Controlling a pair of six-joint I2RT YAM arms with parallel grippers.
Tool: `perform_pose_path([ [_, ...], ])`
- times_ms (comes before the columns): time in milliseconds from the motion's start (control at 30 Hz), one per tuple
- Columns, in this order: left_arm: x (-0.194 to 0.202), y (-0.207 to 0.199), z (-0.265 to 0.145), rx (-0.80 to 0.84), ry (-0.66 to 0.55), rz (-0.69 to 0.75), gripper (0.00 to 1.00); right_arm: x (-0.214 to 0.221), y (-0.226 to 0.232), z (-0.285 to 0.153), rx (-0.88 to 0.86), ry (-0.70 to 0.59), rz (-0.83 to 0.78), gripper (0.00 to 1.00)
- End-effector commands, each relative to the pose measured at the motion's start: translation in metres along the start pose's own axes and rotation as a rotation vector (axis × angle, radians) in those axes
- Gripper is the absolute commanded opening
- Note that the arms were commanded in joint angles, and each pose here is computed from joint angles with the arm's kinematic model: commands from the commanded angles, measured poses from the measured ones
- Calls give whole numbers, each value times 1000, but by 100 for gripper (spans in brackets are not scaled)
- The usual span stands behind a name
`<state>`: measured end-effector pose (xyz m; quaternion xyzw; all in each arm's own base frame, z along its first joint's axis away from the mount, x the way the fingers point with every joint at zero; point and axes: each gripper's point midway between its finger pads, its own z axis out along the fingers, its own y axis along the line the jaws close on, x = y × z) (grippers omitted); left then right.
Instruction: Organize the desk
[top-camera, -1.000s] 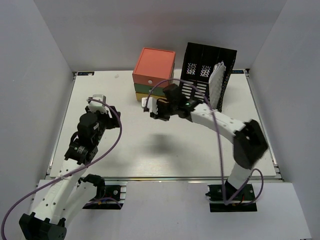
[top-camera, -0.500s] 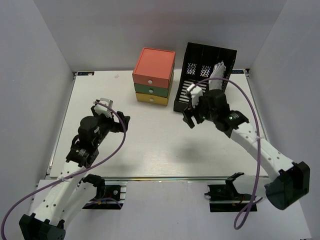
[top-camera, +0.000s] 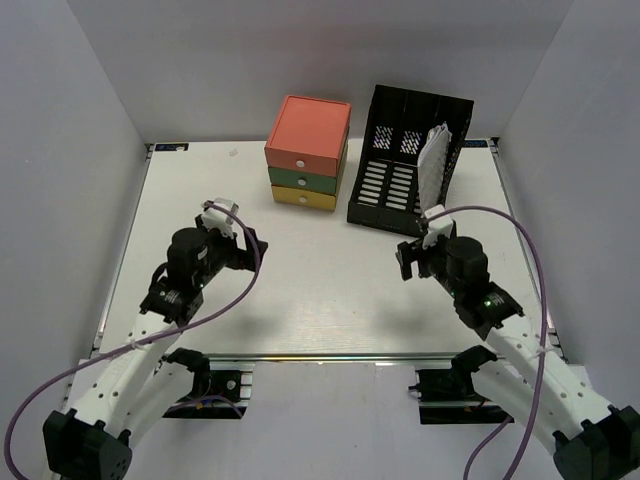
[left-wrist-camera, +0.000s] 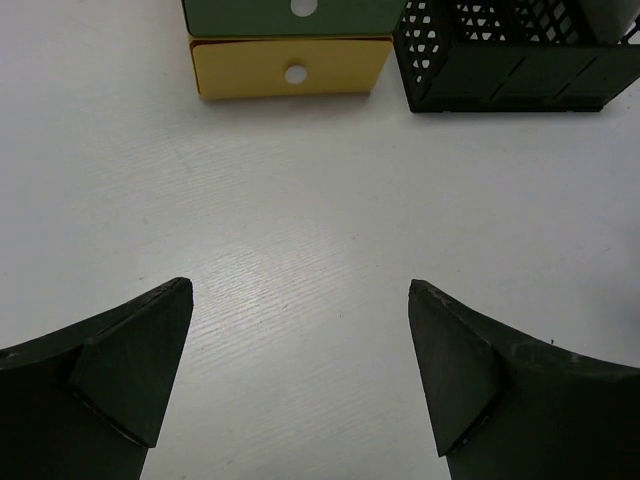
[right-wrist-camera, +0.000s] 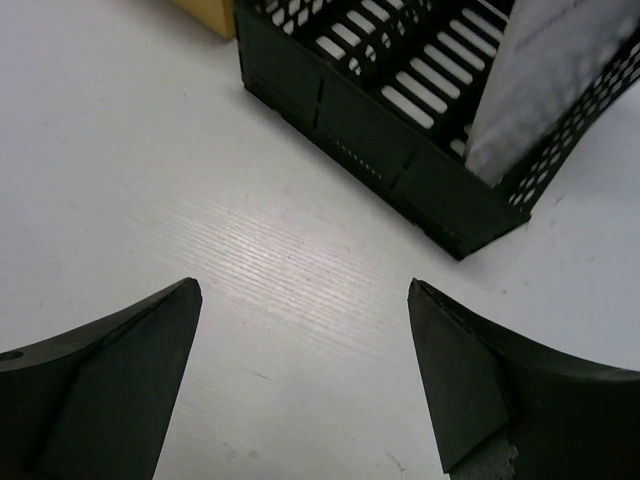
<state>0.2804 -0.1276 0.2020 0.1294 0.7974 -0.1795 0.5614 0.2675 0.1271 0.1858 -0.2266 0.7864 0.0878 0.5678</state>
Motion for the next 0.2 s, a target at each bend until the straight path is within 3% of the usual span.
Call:
perform_pose_path([
  [0, -8, -7, -10, 31, -44, 10, 98, -1, -16, 0, 101, -78, 114, 89],
  [167, -11, -5, -14, 17, -67, 3, 98, 3, -25, 1, 143, -59, 132, 89],
])
